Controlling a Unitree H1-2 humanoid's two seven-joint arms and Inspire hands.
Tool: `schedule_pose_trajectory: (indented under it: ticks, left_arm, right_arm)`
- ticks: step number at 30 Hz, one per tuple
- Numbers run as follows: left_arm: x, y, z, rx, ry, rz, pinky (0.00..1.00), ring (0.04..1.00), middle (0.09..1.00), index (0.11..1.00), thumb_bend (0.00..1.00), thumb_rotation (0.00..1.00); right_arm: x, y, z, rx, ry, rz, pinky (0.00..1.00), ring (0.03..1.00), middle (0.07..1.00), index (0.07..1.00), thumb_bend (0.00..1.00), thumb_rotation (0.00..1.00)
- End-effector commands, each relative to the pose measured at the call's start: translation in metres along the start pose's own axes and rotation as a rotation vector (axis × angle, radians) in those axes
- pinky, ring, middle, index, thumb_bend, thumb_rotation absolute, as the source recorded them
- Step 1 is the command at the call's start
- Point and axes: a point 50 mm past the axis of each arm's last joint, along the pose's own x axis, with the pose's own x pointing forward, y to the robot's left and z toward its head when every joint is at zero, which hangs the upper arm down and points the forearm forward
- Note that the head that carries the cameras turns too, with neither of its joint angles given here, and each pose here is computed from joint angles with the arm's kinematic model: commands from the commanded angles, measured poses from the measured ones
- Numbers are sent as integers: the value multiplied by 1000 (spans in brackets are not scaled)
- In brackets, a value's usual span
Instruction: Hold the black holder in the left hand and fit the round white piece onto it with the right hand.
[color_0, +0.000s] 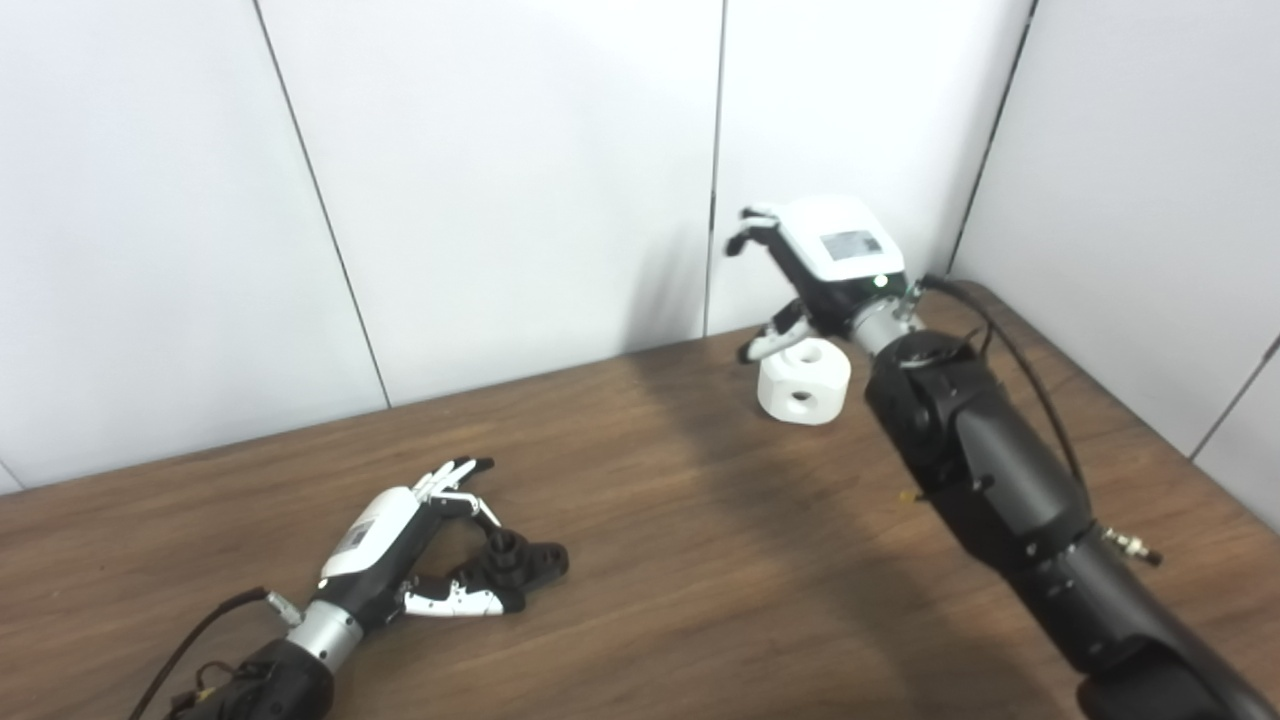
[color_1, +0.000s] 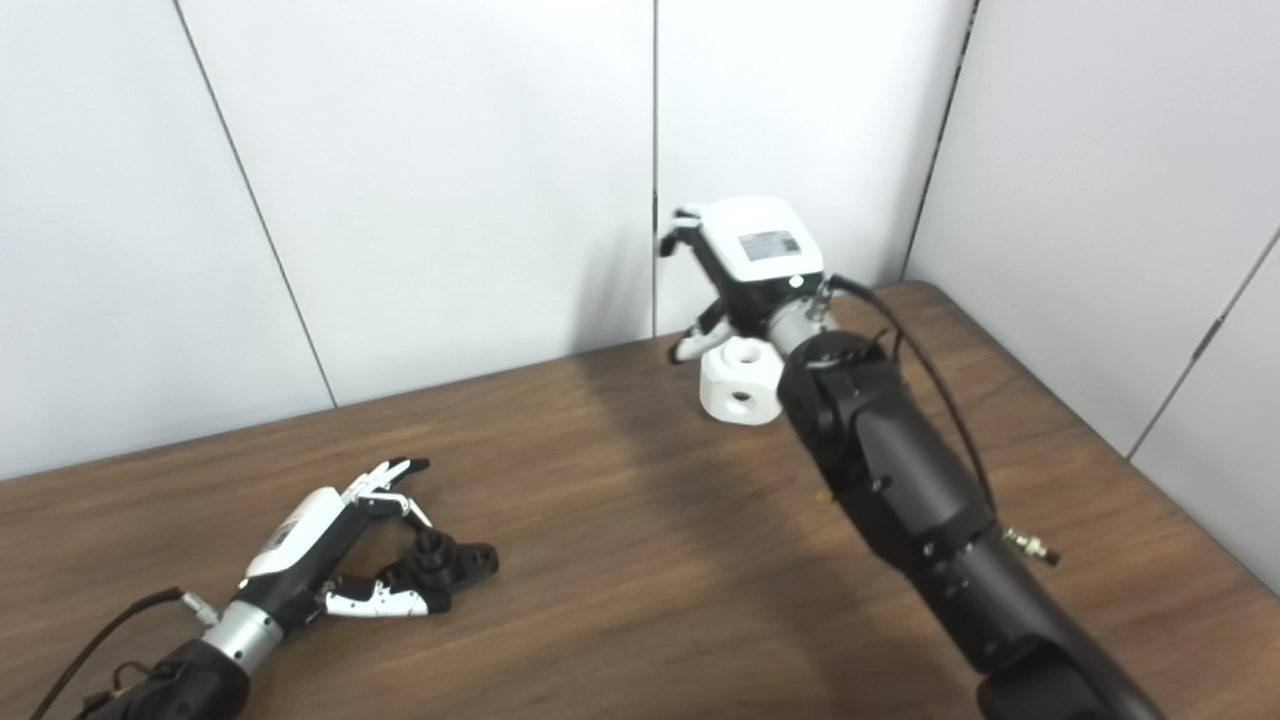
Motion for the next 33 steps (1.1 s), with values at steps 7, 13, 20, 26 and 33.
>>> schedule_pose_trajectory:
  ticks: [7, 13, 20, 26, 33]
  left_arm:
    - [-59, -63, -42, 11, 173, -256, 1000, 1000, 957, 482, 524, 58]
    - [-60, -64, -41, 5, 170, -258, 1000, 1000, 955, 483, 524, 58]
    - [-62, -65, -41, 10, 164, -258, 1000, 1000, 957, 482, 524, 59]
    - [-63, -65, -42, 10, 167, -262, 1000, 1000, 960, 482, 524, 60]
    - [-64, -66, -41, 9, 166, -261, 1000, 1000, 958, 482, 524, 59]
  right_arm:
    - [37, -48, -26, -134, 92, 127, 826, 953, 970, 797, 918, 380]
    - [42, -54, -39, -177, 166, 280, 913, 989, 1000, 856, 999, 545]
    - [40, -57, -49, -163, 188, 363, 961, 1000, 1000, 851, 1000, 600]
    - [42, -54, -55, -143, 202, 449, 999, 1000, 1000, 868, 1000, 565]
    - [45, -47, -57, -93, 235, 526, 1000, 1000, 1000, 867, 1000, 504]
